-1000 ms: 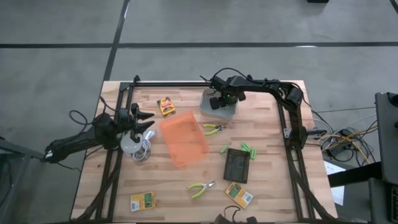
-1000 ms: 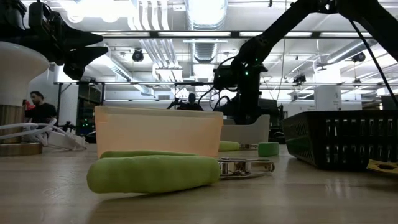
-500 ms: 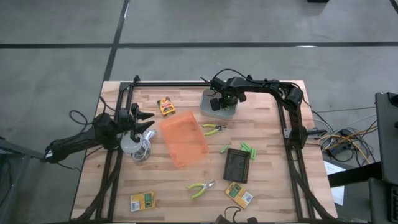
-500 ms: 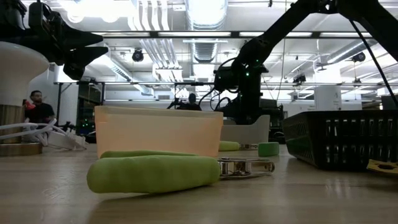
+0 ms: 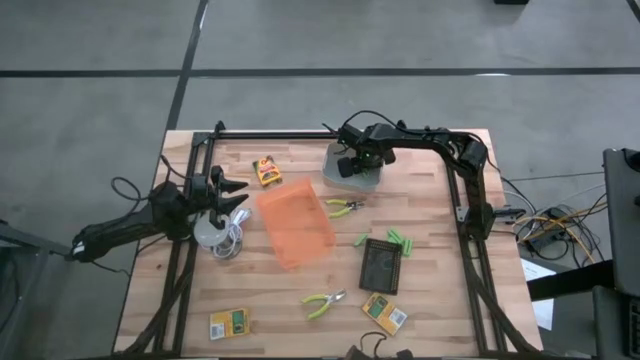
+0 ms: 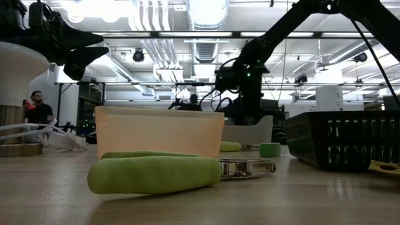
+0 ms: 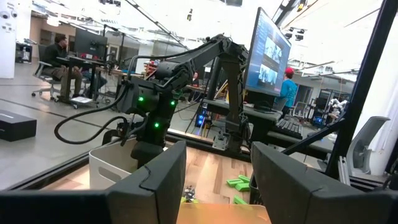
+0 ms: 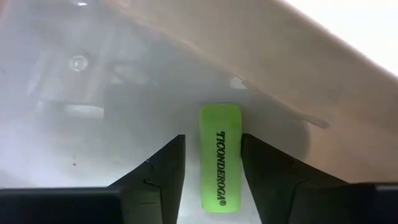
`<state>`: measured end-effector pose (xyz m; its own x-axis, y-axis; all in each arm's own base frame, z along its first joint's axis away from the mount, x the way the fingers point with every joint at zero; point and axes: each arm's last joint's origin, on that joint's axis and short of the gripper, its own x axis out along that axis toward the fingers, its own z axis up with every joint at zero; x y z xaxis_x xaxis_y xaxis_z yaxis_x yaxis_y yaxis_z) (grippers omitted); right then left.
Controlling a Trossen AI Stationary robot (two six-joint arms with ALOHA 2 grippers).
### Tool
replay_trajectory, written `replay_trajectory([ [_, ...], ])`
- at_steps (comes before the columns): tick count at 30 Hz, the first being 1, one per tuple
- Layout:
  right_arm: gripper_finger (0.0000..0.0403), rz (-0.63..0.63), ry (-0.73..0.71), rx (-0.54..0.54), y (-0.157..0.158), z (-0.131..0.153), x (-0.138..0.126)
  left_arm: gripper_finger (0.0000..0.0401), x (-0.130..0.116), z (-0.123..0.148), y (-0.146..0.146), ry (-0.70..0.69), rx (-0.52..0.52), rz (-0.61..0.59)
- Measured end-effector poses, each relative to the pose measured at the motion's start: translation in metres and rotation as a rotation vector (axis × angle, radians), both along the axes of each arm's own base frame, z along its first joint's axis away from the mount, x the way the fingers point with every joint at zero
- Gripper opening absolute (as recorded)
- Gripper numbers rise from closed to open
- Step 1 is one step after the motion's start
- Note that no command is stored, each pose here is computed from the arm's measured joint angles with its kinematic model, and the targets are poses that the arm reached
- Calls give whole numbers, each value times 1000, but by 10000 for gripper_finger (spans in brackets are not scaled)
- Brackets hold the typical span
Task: Pick & Place School Supplies
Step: Put the green eraser into the gray bin
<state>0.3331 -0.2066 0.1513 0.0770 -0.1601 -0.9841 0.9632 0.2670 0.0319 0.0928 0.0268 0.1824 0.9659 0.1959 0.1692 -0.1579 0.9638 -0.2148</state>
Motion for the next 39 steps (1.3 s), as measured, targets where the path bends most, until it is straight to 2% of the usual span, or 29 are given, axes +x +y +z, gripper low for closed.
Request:
replay_trajectory([
  [8,172,0,-20,-12,-1,2,2,188,0,0,0,0,0,0],
  [13,167,5,-72,-45,-4,21,6,188,0,0,0,0,0,0],
  [20,174,24,-185,-120,-5,68,8,188,0,0,0,0,0,0],
  [26,185,66,-289,-201,6,119,-4,188,0,0,0,1,0,0],
  [33,187,108,-382,-303,40,171,-27,188,0,0,0,0,0,0],
  [39,190,155,-362,-396,83,203,-49,188,0,0,0,0,0,-1],
])
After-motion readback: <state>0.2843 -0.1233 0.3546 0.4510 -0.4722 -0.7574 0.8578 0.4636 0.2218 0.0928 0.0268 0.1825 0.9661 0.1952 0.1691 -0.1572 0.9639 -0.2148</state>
